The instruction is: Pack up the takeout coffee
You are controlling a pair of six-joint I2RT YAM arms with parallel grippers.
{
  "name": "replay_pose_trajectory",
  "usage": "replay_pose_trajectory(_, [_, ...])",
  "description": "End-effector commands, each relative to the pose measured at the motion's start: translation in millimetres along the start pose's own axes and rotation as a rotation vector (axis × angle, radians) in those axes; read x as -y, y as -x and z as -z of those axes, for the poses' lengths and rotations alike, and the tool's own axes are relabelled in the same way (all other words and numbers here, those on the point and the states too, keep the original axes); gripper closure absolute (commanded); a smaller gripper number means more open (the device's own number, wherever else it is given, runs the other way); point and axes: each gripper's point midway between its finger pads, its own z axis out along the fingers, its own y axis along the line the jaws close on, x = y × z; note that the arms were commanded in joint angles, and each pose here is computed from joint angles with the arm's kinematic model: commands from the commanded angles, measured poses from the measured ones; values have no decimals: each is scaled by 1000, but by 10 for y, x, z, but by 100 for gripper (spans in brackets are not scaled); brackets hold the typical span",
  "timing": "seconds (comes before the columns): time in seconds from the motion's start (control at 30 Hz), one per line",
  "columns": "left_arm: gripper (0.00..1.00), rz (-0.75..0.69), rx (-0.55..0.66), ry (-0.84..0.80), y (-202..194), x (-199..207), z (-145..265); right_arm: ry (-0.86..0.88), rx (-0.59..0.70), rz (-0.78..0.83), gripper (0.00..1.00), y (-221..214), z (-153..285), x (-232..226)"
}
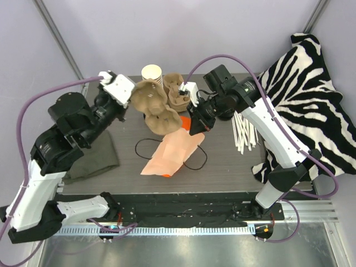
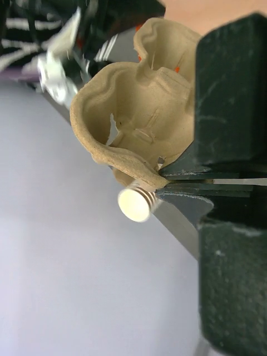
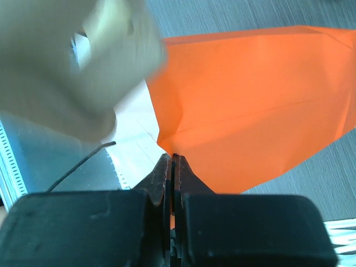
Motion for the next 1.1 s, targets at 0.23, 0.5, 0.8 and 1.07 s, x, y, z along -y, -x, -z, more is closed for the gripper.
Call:
replay_pose_trajectory(0.23, [100, 276, -161, 357, -472, -912, 310, -15, 3, 21, 99, -3, 43, -3])
replay_pose_trajectory(0.5, [100, 616, -598, 329, -2171, -1249, 181, -47, 13, 50, 99, 8, 128, 4])
replay_pose_trajectory(0.8, [98, 735, -882, 42, -3615, -522, 160, -38, 0, 48, 99, -1, 86, 23])
replay_pose_trajectory(1.07, [92, 692, -987, -46, -4349, -391, 69, -31, -13, 39, 99, -12, 38, 47])
